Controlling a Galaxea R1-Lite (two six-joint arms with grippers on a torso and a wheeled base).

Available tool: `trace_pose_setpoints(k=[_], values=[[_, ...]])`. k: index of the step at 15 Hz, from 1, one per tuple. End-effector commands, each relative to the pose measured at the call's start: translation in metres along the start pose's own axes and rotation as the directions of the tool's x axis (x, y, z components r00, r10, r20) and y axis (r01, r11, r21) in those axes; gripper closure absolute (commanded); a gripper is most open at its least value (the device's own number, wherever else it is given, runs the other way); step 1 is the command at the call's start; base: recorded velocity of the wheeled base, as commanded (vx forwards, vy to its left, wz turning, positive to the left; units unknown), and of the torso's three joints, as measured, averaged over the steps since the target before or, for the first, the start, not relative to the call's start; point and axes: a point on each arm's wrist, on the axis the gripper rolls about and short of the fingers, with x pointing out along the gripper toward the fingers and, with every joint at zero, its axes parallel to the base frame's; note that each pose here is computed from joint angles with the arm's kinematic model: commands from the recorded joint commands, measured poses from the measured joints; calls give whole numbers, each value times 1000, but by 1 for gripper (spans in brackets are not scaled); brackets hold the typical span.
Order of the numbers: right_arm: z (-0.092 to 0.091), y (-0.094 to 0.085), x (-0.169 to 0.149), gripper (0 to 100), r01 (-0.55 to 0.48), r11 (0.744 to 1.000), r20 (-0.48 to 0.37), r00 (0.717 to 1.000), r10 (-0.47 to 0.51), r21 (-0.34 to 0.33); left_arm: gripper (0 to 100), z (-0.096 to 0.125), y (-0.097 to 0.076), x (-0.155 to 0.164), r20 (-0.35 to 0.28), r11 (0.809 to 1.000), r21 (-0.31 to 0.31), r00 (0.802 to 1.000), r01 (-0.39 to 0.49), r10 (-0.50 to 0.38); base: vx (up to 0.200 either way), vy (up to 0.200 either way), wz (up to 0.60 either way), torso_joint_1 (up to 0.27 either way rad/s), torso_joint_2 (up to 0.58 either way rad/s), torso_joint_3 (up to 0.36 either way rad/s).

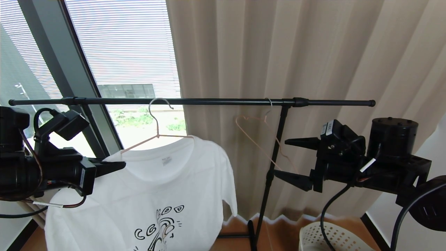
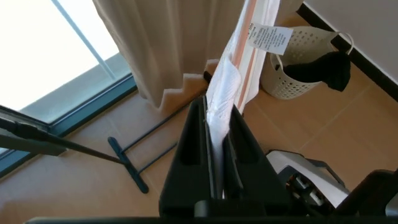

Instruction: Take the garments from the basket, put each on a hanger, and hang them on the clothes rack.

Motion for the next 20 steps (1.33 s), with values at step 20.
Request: trace_pose_setpoints(k=[20], values=[[-3,0,2,0,-2,1000,-10,1000,2,6,100,43,33,82,-15,986,-91,990,-142,141,0,0,0,0,0,0]])
